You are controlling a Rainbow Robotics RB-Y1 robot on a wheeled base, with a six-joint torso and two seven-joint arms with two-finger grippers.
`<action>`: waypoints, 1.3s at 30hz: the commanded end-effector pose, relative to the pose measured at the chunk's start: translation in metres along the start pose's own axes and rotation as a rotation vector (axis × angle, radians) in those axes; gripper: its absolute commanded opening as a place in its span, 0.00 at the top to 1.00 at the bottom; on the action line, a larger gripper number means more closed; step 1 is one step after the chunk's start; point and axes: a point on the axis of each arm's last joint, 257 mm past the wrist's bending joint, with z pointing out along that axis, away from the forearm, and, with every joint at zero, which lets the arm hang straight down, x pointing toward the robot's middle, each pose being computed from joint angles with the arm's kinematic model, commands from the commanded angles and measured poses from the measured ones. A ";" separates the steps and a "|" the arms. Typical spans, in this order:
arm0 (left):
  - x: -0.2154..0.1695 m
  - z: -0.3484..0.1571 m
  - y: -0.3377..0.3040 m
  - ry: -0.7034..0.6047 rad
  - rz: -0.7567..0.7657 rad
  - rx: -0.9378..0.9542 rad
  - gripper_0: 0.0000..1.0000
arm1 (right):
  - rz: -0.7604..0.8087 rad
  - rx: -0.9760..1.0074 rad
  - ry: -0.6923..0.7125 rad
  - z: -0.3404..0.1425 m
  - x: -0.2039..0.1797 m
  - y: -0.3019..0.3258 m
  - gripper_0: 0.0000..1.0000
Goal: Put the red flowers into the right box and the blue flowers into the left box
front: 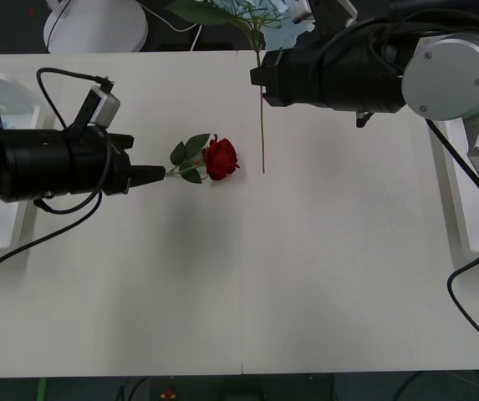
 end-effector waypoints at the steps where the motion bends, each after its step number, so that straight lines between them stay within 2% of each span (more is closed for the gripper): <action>1: 0.001 -0.027 -0.013 -0.119 -0.063 0.013 0.00 | -0.044 -0.072 -0.078 -0.001 -0.034 0.036 1.00; 8: -0.021 -0.025 -0.058 -0.366 -0.272 0.134 0.00 | -0.033 -0.099 -0.083 0.001 -0.034 0.045 1.00; 13: -0.046 -0.004 -0.078 -0.510 -0.413 0.159 0.00 | -0.021 -0.125 -0.084 0.003 -0.033 0.054 1.00; 24: -0.077 0.043 -0.113 -0.606 -0.482 0.127 0.00 | -0.025 -0.158 -0.071 0.007 -0.027 0.066 1.00; 39: -0.121 0.057 -0.121 -0.664 -0.469 0.145 0.00 | -0.026 -0.170 -0.062 0.011 -0.022 0.073 1.00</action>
